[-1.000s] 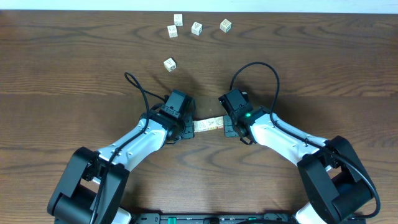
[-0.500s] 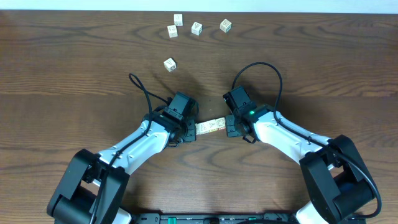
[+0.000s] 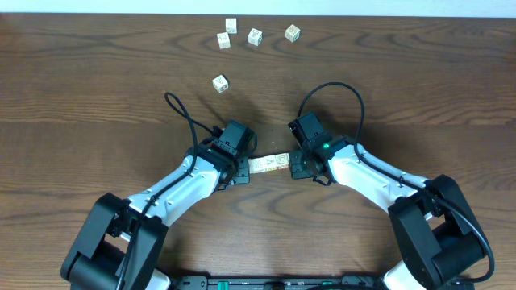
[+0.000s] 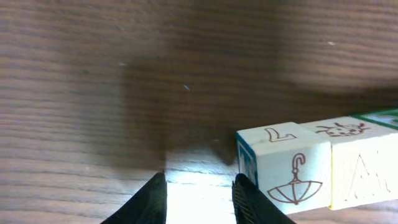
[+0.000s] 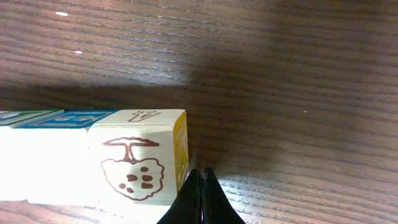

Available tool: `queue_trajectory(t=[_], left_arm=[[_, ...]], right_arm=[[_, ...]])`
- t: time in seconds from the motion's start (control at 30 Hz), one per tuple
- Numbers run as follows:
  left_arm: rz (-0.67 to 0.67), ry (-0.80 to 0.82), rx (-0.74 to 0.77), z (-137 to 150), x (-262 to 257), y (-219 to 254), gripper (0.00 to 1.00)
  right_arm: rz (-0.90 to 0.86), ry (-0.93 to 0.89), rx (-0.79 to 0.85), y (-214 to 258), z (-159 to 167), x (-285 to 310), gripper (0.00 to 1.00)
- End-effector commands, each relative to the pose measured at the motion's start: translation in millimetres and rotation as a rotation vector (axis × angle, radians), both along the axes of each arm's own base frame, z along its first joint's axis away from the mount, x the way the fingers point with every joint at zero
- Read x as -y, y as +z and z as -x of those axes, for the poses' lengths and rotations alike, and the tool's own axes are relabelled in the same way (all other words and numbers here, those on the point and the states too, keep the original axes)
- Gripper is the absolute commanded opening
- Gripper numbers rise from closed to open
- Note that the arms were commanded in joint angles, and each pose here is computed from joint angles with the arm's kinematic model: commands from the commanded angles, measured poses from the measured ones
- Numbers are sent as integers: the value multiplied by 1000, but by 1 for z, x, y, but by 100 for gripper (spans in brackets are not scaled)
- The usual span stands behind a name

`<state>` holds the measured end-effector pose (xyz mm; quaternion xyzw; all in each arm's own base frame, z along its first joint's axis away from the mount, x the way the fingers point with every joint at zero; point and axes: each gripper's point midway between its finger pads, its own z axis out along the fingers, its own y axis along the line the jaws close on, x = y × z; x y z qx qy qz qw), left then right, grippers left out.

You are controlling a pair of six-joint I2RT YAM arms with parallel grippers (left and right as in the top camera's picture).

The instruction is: Lift 5 blocks

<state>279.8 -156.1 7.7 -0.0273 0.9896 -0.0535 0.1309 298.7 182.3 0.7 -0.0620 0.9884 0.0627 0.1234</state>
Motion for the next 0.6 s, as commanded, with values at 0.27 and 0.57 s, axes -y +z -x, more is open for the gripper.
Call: queue_trajectory(t=[0.27, 0.57], left_arm=[[-46, 3, 87, -16, -4, 18, 47], [-46, 12, 83, -17, -6, 18, 19]], right_arm=[[-40, 34, 8, 8, -1, -12, 1], [-38, 34, 5, 8, 0, -12, 1]])
